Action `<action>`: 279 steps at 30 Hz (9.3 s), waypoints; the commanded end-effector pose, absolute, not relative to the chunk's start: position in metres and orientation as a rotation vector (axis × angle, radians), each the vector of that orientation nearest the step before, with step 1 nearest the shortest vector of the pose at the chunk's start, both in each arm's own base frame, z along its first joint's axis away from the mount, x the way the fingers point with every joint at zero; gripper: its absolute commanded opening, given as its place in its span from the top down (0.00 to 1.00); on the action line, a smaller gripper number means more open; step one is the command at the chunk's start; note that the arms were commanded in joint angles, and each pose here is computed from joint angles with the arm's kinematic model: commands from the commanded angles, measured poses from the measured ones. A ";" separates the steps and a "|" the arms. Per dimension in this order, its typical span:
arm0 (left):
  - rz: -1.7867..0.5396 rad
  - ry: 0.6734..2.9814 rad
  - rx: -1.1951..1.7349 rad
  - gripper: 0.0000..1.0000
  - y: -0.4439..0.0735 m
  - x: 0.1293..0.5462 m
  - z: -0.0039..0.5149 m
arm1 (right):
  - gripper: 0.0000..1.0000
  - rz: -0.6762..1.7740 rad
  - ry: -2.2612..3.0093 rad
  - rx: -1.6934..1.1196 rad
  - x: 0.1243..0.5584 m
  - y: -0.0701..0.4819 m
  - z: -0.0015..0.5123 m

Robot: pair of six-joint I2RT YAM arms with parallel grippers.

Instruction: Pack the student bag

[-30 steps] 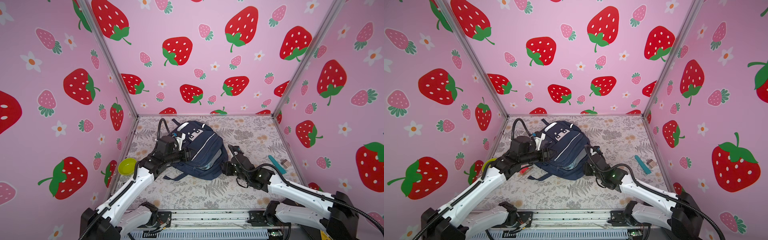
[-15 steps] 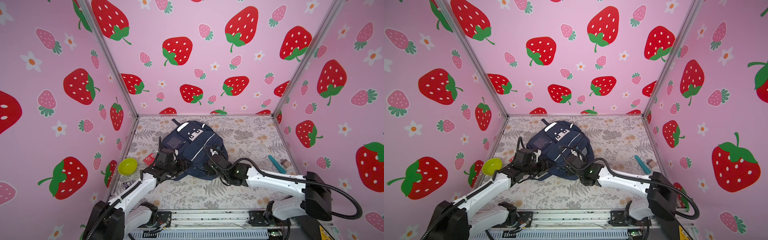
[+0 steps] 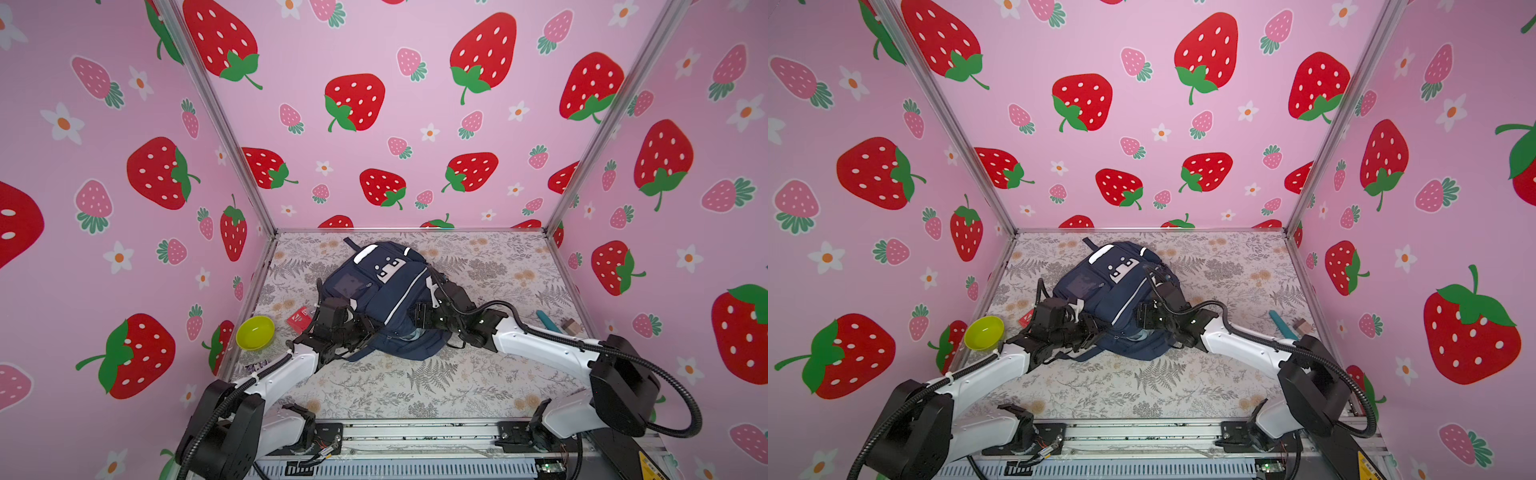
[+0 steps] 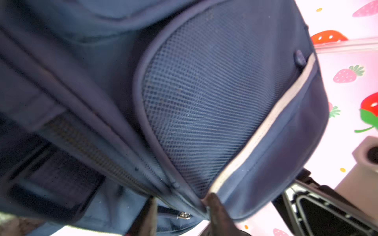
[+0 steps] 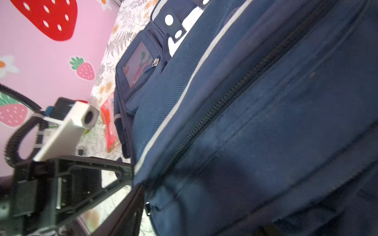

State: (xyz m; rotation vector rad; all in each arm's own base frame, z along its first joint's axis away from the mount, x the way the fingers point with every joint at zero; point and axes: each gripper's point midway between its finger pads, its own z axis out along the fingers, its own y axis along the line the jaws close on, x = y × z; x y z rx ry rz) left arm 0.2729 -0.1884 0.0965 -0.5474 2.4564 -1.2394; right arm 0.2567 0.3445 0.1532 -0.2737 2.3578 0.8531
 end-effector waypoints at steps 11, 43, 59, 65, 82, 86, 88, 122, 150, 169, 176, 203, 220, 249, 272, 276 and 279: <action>-1.137 2.478 -0.652 0.59 -0.168 0.265 0.088 | 0.33 0.428 2.368 -0.200 0.242 0.291 0.166; -1.445 2.329 -0.565 1.00 -0.204 0.312 0.127 | 0.55 0.394 2.516 -0.255 0.189 0.387 0.106; -1.496 2.283 -0.463 1.00 -0.226 0.301 0.169 | 0.59 0.316 2.490 -0.048 0.220 0.383 0.116; -1.510 2.297 -0.443 1.00 -0.236 0.295 0.168 | 0.55 0.229 2.430 0.062 0.238 0.369 0.119; -1.482 2.324 -0.418 1.00 -0.238 0.294 0.160 | 0.81 0.122 2.435 0.124 0.235 0.337 0.126; -1.477 2.329 -0.425 1.00 -0.237 0.295 0.157 | 0.88 0.116 2.451 0.107 0.233 0.334 0.122; -1.477 2.329 -0.425 1.00 -0.237 0.296 0.157 | 0.91 0.112 2.459 0.101 0.232 0.334 0.119; -0.897 2.471 -0.732 1.00 -0.125 0.341 0.108 | 1.00 0.289 2.551 -0.434 0.211 0.231 0.115; -1.220 2.496 -0.401 0.40 -0.223 0.221 0.161 | 1.00 0.832 2.414 -0.579 0.162 0.334 0.148; -1.150 2.488 -0.494 0.68 -0.233 0.253 0.136 | 1.00 0.874 2.412 -0.553 0.152 0.345 0.156; -1.077 2.475 -0.464 1.00 -0.212 0.256 0.148 | 1.00 0.461 2.500 -0.452 0.170 0.281 0.129; -1.081 2.560 -0.290 0.36 -0.179 0.227 0.180 | 0.36 0.521 2.211 -0.562 0.198 0.263 0.166; -1.122 2.569 -0.292 0.35 -0.226 0.210 0.155 | 0.54 0.701 2.259 -0.746 0.167 0.300 0.107; -1.219 2.552 -0.369 0.32 -0.247 0.216 0.147 | 1.00 0.796 2.175 -0.749 0.153 0.312 0.177; -1.097 2.466 -0.568 0.96 -0.214 0.250 0.141 | 1.00 0.703 2.189 -0.762 0.138 0.307 0.181; -1.083 2.466 -0.575 1.00 -0.209 0.247 0.138 | 1.00 0.572 2.234 -0.650 0.160 0.278 0.171; -1.077 2.471 -0.580 1.00 -0.206 0.245 0.137 | 1.00 0.463 2.294 -0.535 0.183 0.247 0.157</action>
